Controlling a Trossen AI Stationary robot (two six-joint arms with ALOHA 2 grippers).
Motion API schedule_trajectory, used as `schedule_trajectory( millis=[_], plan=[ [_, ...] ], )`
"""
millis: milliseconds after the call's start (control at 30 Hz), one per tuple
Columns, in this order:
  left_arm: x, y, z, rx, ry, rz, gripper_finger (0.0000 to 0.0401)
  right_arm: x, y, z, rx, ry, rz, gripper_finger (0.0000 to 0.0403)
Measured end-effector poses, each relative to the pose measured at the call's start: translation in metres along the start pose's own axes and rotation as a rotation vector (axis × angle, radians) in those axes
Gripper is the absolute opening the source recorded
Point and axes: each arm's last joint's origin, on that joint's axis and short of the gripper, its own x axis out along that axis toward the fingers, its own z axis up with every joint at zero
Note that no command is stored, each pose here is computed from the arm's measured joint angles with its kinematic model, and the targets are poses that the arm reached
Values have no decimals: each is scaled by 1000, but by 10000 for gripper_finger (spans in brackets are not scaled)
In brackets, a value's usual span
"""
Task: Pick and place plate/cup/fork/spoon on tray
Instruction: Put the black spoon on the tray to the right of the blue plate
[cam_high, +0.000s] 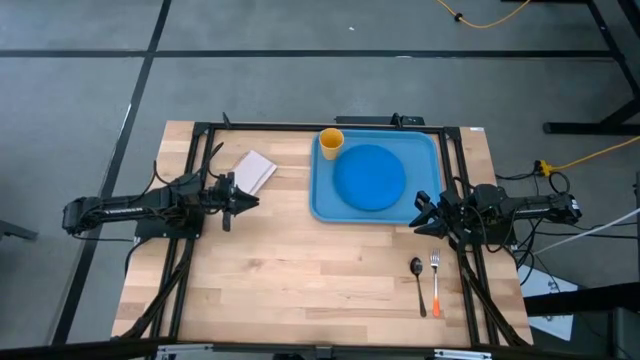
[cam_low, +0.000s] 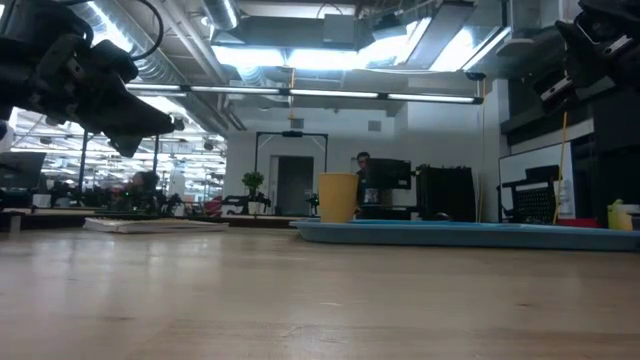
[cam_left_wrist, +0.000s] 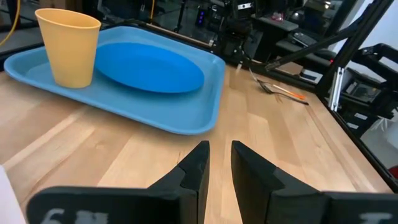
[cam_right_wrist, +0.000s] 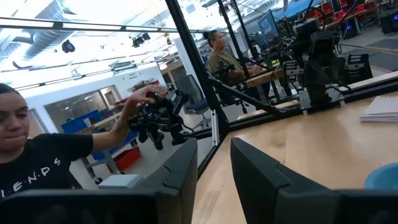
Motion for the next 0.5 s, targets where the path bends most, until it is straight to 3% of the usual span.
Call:
schedule_trajectory(
  millis=[133, 333, 500],
  plan=[
    [-1, -2, 5, 7, -57, -11, 59, 0, 0, 0, 0, -1, 0, 102],
    [-20, -16, 37, 56, -448, -146, 59, 0, -1, 1, 0, -25, -48, 102],
    [-22, -17, 37, 56, -454, -153, 59, 0, -2, 4, -9, -83, -104, 102]
  ],
)
